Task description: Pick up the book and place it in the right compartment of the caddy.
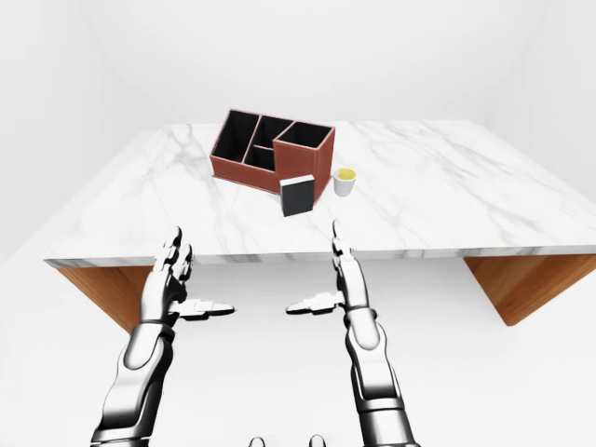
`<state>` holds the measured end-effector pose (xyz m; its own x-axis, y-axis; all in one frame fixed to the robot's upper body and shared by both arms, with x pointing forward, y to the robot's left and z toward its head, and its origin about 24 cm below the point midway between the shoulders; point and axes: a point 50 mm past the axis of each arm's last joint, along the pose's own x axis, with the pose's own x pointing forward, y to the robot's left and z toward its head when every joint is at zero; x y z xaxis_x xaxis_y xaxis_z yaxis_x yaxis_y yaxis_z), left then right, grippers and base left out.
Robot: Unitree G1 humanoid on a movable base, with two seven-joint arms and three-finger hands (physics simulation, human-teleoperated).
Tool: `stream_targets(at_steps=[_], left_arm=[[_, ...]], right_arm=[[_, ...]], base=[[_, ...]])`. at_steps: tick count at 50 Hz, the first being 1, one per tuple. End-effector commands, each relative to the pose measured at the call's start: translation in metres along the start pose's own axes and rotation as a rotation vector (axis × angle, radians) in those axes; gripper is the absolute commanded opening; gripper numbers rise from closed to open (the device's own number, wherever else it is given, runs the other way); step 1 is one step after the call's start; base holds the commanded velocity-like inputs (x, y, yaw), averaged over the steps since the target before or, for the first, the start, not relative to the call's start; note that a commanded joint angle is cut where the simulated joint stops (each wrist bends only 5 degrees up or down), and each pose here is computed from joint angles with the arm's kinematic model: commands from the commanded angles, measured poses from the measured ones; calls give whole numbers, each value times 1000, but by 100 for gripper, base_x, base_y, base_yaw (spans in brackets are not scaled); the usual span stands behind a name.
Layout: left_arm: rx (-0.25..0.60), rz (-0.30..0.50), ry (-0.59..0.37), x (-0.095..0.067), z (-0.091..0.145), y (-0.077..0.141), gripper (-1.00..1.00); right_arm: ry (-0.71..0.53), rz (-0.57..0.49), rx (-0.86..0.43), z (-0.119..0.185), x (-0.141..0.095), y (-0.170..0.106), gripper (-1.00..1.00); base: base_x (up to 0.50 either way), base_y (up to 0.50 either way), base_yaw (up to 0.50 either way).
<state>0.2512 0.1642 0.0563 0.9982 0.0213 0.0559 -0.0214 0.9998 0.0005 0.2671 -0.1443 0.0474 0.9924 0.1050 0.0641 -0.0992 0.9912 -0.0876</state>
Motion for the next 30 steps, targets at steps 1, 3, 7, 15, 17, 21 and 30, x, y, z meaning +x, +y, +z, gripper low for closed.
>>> stream_targets(at_steps=[1, 3, 7, 15, 17, 21, 30], left_arm=[[0, 3, -8, -2, 2, 2, 100], [0, 5, -8, -3, 3, 3, 100], [3, 7, -7, -4, 2, 3, 100], [8, 10, -10, -5, 3, 4, 100], [12, 10, -15, -5, 5, 4, 100], [15, 13, -22, -4, 8, 5, 100], [30, 6, -82, 2, 30, 9, 100]], right_arm=[[-36, 21, -11, 9, 2, 3, 100], [-45, 21, -12, 11, 2, 2, 100], [-74, 22, -15, 17, 2, 2, 100], [-113, 23, -13, 27, 2, 0, 100], [-117, 22, -15, 28, 2, 0, 100], [-123, 24, -13, 31, 4, -2, 100], [-142, 62, -40, 56, 12, -6, 100]], base=[[0, 50, 0], [0, 50, 0], [0, 50, 0], [0, 50, 0], [0, 45, 0], [0, 2, 0], [0, 0, 0]])
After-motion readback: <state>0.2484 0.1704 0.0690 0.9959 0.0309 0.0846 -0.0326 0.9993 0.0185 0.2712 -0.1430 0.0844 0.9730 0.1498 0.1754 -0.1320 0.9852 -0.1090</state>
